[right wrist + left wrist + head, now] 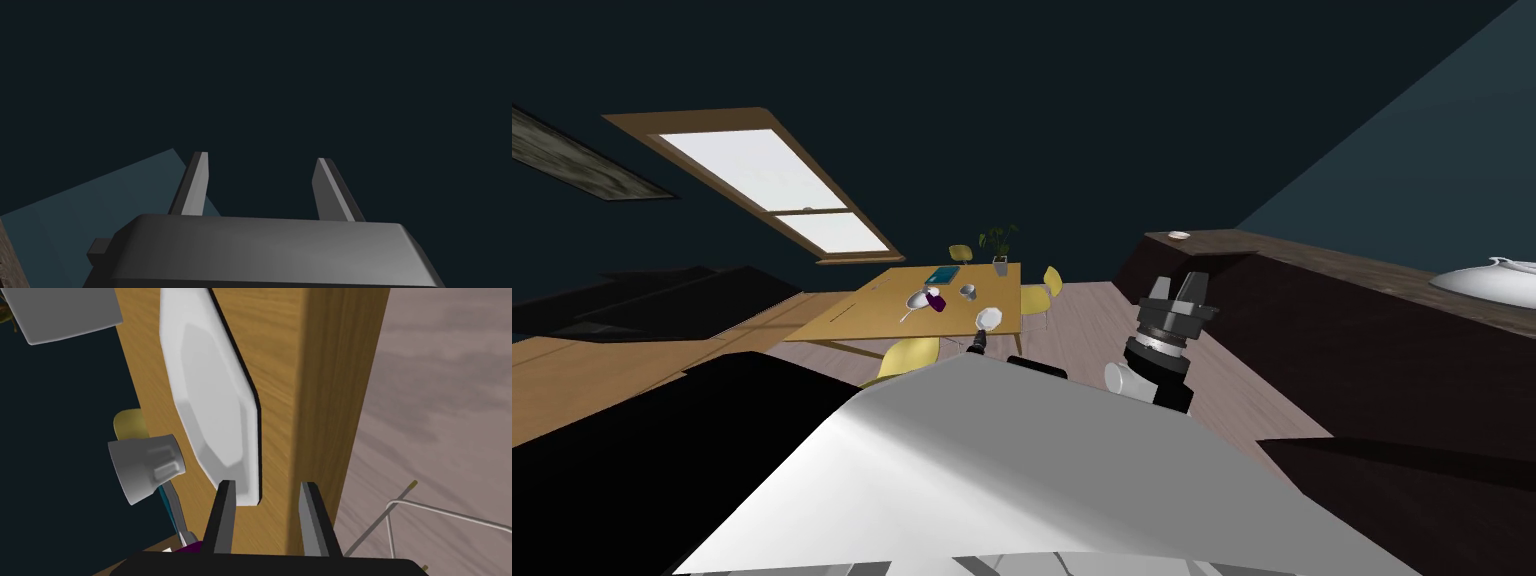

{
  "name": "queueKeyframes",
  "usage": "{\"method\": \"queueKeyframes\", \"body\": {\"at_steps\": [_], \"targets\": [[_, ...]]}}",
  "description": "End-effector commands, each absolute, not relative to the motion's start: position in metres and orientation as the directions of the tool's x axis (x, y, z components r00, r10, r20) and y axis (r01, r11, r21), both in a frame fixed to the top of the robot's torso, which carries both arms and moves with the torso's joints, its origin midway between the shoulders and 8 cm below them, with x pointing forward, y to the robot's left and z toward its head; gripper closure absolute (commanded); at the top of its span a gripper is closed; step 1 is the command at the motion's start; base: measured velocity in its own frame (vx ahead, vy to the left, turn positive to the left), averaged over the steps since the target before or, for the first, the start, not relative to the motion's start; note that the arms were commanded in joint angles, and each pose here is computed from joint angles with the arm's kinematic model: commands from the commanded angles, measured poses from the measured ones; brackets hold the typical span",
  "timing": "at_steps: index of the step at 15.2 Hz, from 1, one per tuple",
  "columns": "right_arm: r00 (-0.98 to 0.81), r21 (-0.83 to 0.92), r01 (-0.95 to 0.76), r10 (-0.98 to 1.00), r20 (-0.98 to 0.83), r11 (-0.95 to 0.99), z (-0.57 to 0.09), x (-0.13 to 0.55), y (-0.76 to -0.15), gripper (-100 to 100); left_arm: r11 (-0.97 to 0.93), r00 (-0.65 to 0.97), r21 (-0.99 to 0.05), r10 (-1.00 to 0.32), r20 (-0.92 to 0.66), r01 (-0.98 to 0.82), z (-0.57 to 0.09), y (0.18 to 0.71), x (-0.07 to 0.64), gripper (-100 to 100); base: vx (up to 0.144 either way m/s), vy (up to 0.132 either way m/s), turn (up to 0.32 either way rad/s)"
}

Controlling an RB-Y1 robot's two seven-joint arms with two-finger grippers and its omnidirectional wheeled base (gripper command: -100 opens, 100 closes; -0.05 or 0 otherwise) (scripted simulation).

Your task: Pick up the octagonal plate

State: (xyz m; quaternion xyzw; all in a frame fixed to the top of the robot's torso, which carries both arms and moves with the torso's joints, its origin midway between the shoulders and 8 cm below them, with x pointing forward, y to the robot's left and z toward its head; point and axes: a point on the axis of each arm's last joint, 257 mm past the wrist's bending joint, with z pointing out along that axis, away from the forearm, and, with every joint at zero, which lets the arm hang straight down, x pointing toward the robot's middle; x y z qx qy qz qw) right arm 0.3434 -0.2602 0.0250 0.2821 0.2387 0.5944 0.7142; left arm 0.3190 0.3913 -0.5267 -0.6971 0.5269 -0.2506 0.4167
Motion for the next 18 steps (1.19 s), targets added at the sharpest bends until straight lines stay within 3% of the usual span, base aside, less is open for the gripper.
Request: {"method": "queueKeyframes", "body": {"at_steps": [1, 11, 18], "targets": [[0.18, 0.687, -0.714, 0.984, -0.006, 0.134, 0.025, 0.343, -0.26, 0, -0.052, 0.309, -0.845, -0.941, -0.137, -0.533, -0.519, 0.416, 0.318, -100, -0.008, -0.006, 0.01], [0.18, 0.687, -0.714, 0.984, -0.006, 0.134, 0.025, 0.343, -0.26, 0, 0.049, 0.3, -0.826, -0.918, -0.259, -0.562, -0.493, 0.492, 0.31, -100, 0.001, -0.026, 0.017], [0.18, 0.687, -0.714, 0.984, -0.005, 0.134, 0.025, 0.343, -0.26, 0, -0.072, 0.353, -0.825, -0.922, -0.159, -0.56, -0.51, 0.454, 0.307, -100, 0.052, -0.081, 0.03]]}}
